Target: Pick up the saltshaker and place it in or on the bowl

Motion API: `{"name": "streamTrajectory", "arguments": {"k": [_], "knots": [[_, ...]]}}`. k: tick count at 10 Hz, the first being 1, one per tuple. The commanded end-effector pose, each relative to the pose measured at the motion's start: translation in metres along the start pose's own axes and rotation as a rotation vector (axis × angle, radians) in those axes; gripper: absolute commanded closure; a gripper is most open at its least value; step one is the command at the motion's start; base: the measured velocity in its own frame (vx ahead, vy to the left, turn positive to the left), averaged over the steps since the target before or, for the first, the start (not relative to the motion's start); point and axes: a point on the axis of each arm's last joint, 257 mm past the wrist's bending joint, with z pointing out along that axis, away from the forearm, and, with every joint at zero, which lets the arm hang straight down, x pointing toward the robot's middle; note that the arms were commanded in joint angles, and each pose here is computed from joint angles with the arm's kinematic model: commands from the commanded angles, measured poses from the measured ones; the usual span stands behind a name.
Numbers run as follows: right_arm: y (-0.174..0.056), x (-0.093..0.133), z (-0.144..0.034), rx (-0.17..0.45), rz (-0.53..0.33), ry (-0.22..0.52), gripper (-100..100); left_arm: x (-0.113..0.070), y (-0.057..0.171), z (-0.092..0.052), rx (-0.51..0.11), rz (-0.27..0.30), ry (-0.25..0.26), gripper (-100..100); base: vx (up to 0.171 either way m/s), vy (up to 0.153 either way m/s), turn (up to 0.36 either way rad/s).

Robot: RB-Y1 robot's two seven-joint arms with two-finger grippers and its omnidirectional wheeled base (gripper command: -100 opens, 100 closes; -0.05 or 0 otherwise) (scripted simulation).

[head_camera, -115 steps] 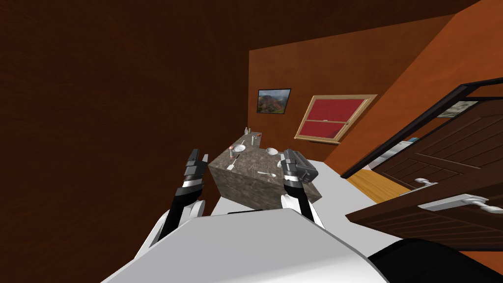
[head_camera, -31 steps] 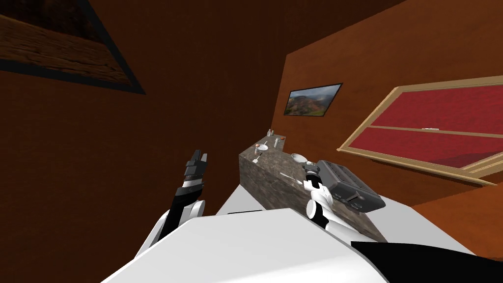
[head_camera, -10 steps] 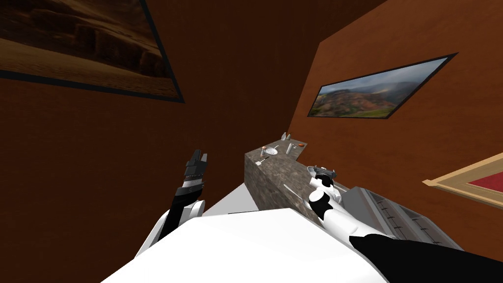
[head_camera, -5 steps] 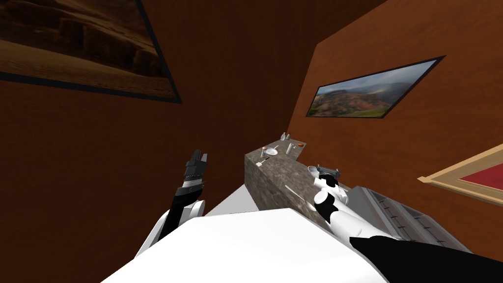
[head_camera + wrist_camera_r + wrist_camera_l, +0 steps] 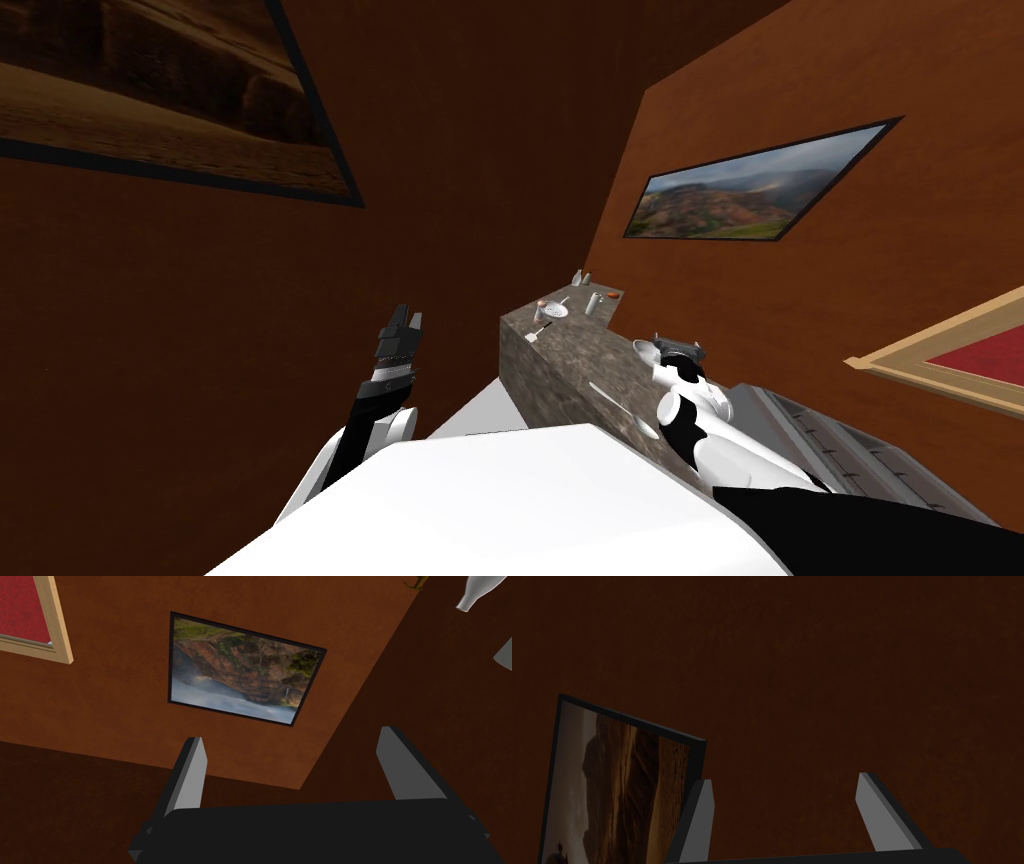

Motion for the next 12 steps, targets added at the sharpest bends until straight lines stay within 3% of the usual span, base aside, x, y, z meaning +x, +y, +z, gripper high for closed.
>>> {"name": "streamTrajectory", "arguments": {"k": [1, 3, 4, 6, 7, 8, 10, 11, 12], "knots": [[-0.004, -0.001, 0.002, -0.004, 0.004, -0.001, -100, 0.0, 0.0, 0.0, 0.0, 0.0, 0.0, 0, 0.048, 0.045, -0.036], [-0.029, -0.005, 0.008, -0.007, 0.007, -0.003, -100, 0.0, 0.0, 0.0, 0.0, 0.0, 0.0, 0, 0.064, 0.081, -0.066], [-0.025, -0.008, 0.009, -0.019, 0.003, -0.006, -100, 0.0, 0.0, 0.0, 0.0, 0.0, 0.0, 0, 0.065, 0.074, -0.045], [-0.052, -0.01, 0.013, -0.016, 0.011, 0.0, -100, 0.0, 0.0, 0.0, 0.0, 0.0, 0.0, 0, 0.089, 0.083, -0.076], [-0.049, -0.013, 0.015, -0.028, -0.003, -0.004, -100, 0.0, 0.0, 0.0, 0.0, 0.0, 0.0, 0, 0.073, 0.076, -0.025], [-0.066, -0.016, 0.017, -0.022, -0.001, -0.002, -100, 0.0, 0.0, 0.0, 0.0, 0.0, 0.0, 0, 0.044, 0.063, -0.035], [-0.064, -0.015, 0.017, -0.027, -0.006, -0.005, -100, 0.0, 0.0, 0.0, 0.0, 0.0, 0.0, 0, 0.028, 0.034, -0.018], [-0.064, -0.015, 0.017, -0.027, -0.005, -0.002, 0, 0.0, 0.0, 0.0, 0.0, 0.0, 0.0, 0, 0.0, 0.0, 0.0], [-0.064, -0.015, 0.017, -0.027, -0.005, -0.003, 0, 0.0, 0.0, 0.0, 0.0, 0.0, 0.0, 0, 0.0, 0.0, 0.0]]}}
